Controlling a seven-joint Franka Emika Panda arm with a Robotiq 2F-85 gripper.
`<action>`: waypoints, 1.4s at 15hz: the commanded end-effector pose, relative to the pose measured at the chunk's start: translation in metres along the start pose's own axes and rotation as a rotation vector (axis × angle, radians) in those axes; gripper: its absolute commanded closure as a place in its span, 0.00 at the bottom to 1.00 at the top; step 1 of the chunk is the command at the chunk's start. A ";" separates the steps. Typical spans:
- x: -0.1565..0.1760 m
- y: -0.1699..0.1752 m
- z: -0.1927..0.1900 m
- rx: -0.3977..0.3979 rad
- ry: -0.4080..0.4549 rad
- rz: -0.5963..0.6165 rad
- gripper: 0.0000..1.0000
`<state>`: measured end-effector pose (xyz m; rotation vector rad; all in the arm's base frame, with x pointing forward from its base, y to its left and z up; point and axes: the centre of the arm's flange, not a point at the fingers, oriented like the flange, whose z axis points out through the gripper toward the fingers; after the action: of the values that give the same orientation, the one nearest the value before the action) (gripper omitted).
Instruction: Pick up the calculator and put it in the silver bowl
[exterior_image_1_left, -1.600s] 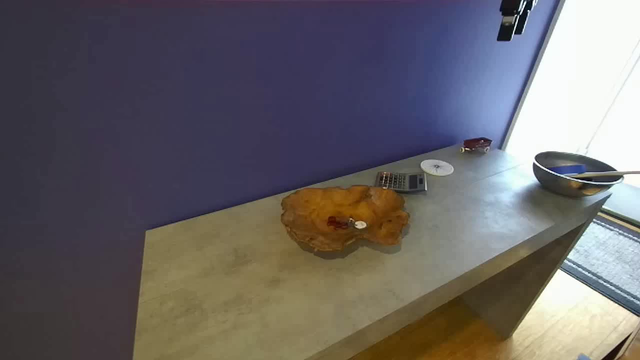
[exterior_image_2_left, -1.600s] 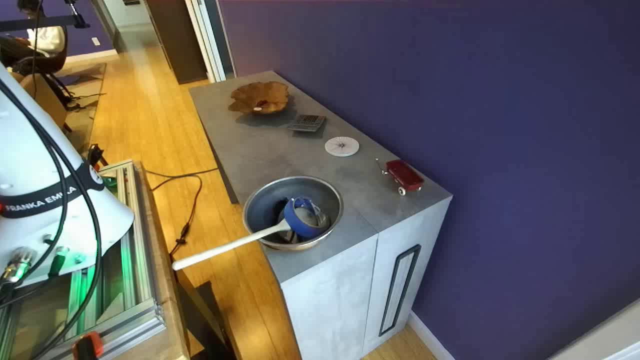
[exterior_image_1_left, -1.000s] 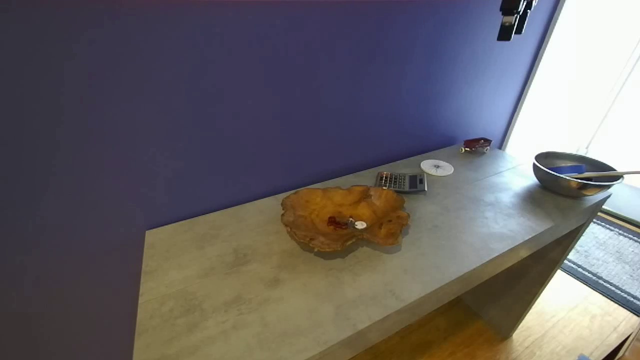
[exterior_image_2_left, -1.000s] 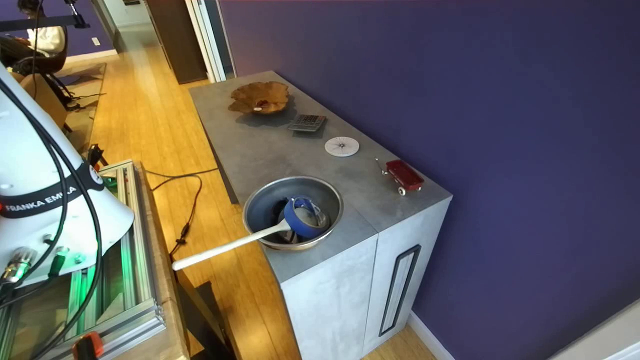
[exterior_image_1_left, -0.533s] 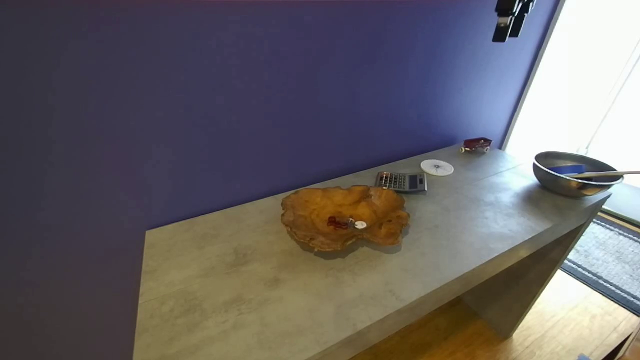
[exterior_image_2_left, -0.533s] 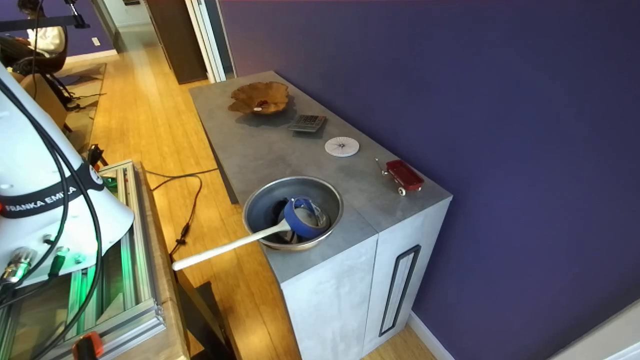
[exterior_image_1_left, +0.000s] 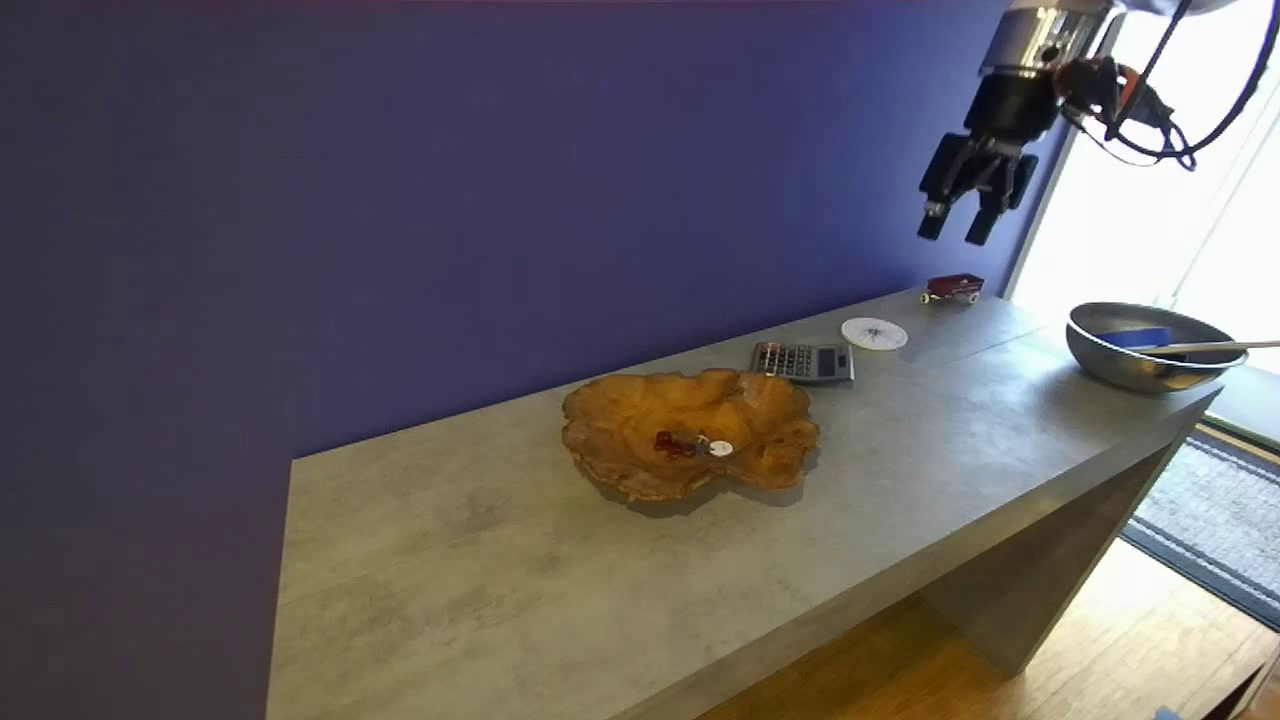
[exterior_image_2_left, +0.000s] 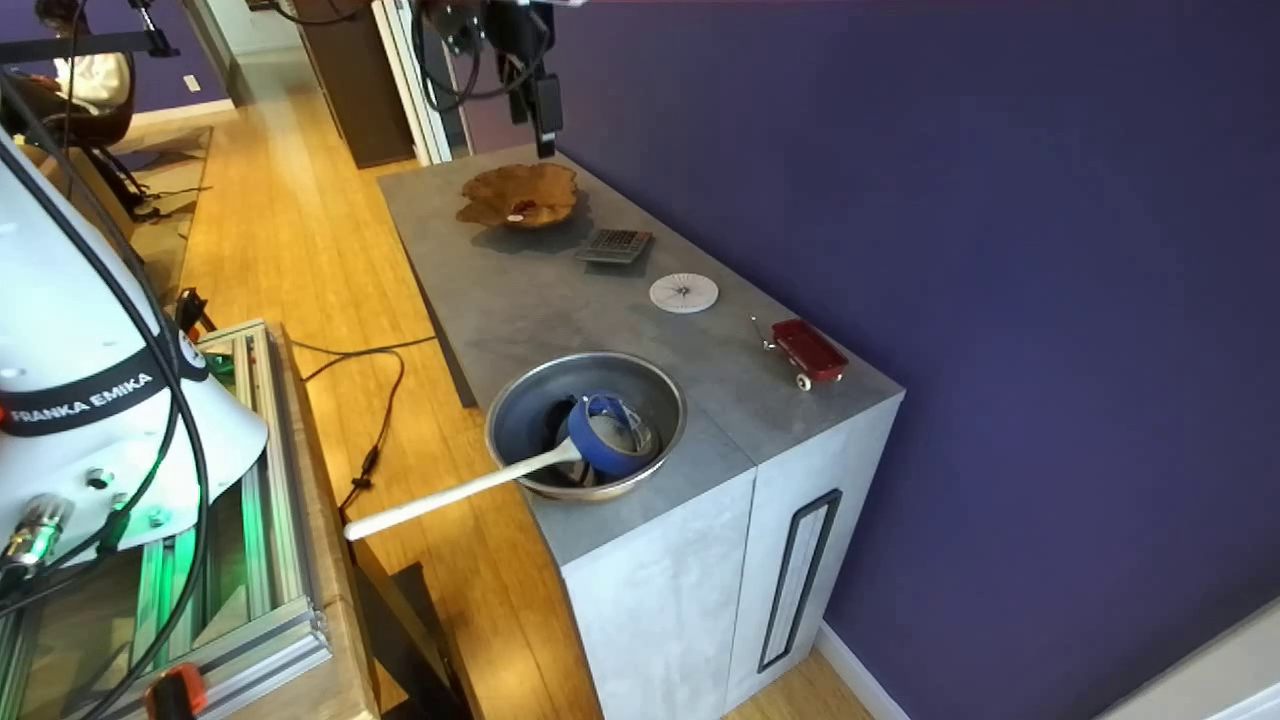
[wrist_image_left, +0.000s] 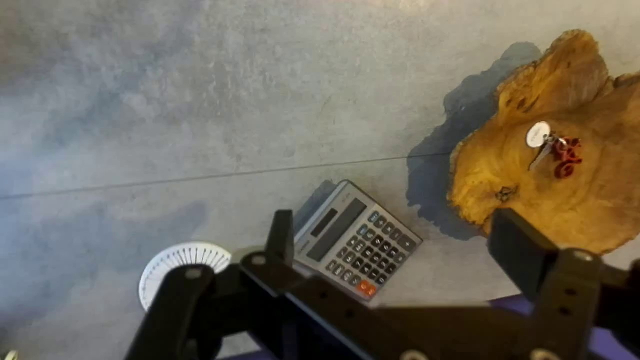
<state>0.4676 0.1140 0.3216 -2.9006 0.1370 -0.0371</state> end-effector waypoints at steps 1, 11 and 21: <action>0.013 0.030 0.095 0.159 -0.043 0.118 0.00; 0.014 0.042 0.084 0.219 0.009 0.161 0.00; 0.032 0.103 0.140 0.531 0.072 0.293 0.00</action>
<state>0.4952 0.0440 0.1609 -2.3254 0.4824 -0.1088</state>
